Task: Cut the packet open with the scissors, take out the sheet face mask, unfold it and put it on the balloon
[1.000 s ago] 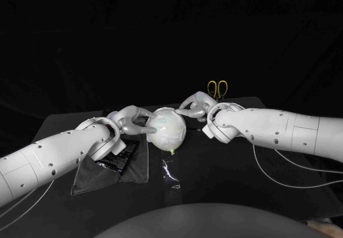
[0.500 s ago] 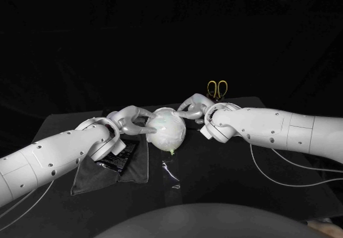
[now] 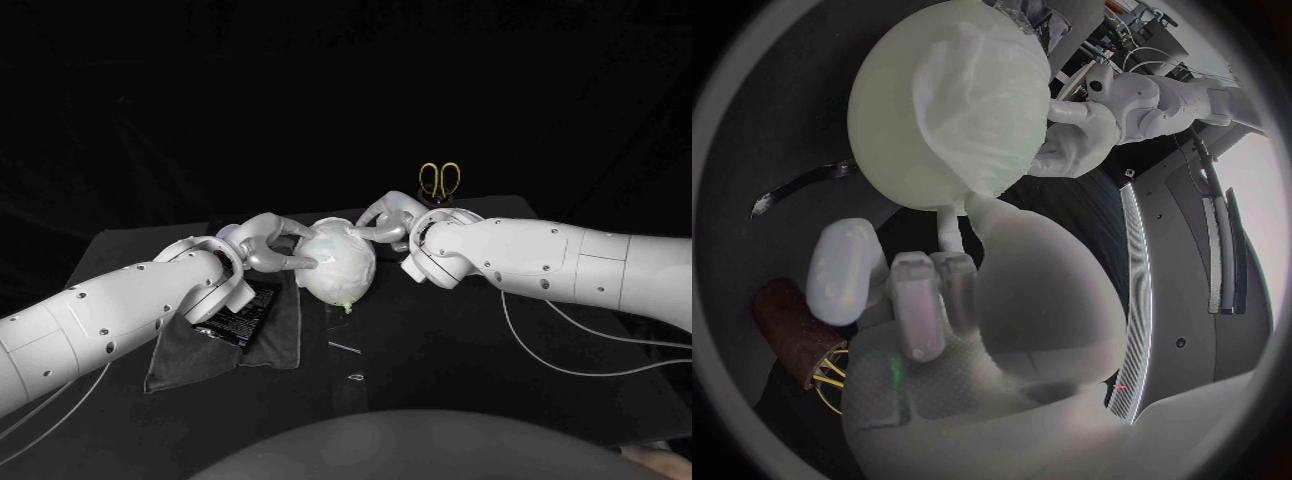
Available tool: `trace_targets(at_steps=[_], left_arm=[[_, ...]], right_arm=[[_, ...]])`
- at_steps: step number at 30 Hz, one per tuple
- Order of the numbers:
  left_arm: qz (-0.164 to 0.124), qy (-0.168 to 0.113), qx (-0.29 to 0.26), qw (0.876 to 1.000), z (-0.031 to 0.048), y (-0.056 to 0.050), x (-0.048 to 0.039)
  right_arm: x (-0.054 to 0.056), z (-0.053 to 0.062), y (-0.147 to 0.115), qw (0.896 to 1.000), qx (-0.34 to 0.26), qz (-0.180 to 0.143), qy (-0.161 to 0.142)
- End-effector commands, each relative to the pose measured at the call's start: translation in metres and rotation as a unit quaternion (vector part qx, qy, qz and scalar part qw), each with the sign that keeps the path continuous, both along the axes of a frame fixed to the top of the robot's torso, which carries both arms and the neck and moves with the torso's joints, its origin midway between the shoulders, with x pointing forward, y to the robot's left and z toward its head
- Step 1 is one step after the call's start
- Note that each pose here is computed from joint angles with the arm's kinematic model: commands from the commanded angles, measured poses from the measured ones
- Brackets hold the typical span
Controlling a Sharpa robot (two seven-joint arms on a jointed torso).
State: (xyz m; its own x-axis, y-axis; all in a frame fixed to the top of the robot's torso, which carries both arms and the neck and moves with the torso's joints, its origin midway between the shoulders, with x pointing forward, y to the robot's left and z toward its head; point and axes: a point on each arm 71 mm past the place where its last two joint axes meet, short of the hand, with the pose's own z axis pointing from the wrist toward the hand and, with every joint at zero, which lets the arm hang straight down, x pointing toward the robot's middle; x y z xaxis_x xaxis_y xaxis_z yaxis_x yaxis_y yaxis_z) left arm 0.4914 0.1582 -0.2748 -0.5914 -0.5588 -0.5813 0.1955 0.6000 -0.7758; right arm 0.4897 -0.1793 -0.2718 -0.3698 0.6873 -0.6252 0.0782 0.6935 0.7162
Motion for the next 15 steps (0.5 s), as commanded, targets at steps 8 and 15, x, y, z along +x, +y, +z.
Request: trace_targets(at_steps=[8,15], left_arm=[[-0.011,0.008,-0.001,1.0,-0.0014,-0.0048,-0.0023],[-0.011,0.009,-0.001,1.0,-0.0014,-0.0049,-0.0023]], right_arm=[[-0.0016,-0.0027,0.0051,0.999,-0.025,0.021,-0.007],[-0.0004,-0.0023,0.0052,0.999,-0.027,0.007,-0.021]])
